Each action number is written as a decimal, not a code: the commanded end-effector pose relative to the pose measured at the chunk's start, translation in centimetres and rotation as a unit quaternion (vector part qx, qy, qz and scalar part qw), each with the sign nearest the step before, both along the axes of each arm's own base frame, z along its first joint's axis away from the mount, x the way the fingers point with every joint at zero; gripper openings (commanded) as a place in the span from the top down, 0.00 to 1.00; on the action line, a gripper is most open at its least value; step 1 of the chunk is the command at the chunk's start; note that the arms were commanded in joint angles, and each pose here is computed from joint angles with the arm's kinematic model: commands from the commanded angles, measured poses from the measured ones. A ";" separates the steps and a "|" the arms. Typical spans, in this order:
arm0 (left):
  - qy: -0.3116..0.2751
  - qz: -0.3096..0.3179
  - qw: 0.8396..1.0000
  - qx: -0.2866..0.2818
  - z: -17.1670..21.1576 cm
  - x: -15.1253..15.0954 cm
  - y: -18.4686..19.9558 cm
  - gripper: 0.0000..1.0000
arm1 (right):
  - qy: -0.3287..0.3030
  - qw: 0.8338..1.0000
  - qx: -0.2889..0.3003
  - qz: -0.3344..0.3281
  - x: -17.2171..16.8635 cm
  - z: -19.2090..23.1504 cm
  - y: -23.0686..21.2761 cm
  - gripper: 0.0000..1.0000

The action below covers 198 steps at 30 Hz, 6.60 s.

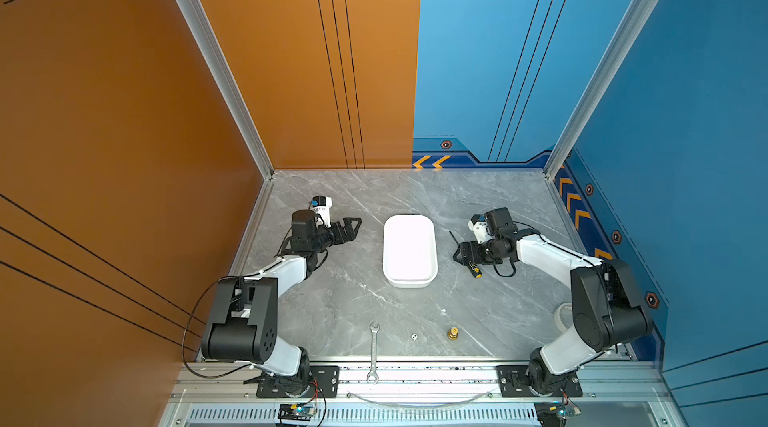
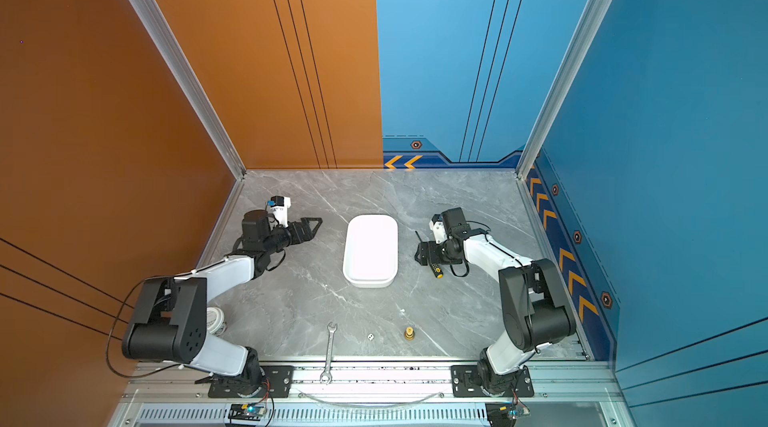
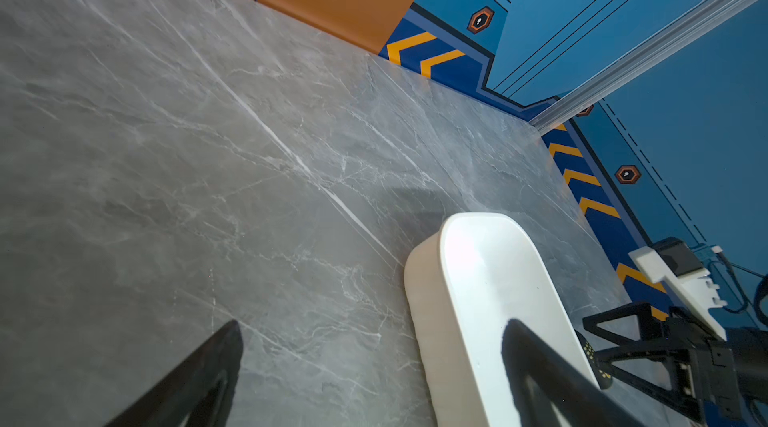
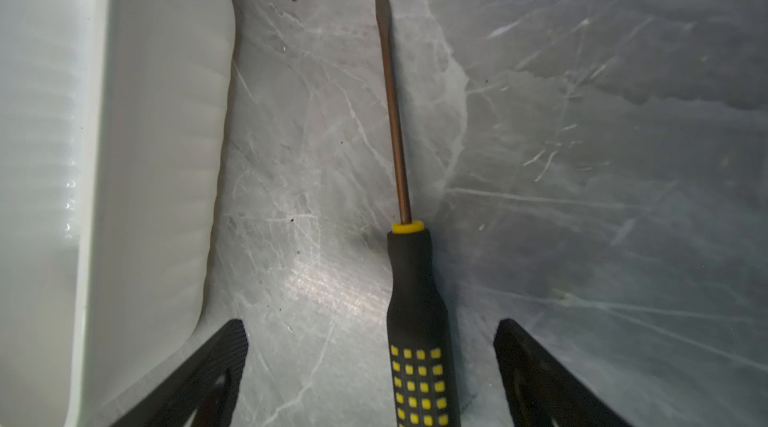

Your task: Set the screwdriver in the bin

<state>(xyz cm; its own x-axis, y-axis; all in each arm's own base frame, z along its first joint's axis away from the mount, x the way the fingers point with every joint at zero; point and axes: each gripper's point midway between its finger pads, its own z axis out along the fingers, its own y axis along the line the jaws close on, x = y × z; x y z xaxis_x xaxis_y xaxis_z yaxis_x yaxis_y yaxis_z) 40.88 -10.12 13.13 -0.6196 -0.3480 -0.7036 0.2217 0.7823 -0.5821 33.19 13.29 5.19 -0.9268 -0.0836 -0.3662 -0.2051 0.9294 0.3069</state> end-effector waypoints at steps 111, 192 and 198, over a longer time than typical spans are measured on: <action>0.118 -0.088 0.989 0.034 -2.8 -2.0 -3.5 0.02 | 0.067 0.989 -0.037 -0.129 -0.4 -0.2 18.1 1.00; -0.160 0.122 0.936 0.288 4.6 -2.7 8.6 0.02 | -0.423 0.856 -0.142 -0.260 2.7 10.0 -16.0 0.10; -0.156 0.144 0.932 0.295 2.7 -2.4 9.9 0.02 | -0.423 0.860 -0.136 -0.252 3.7 7.3 -15.7 0.09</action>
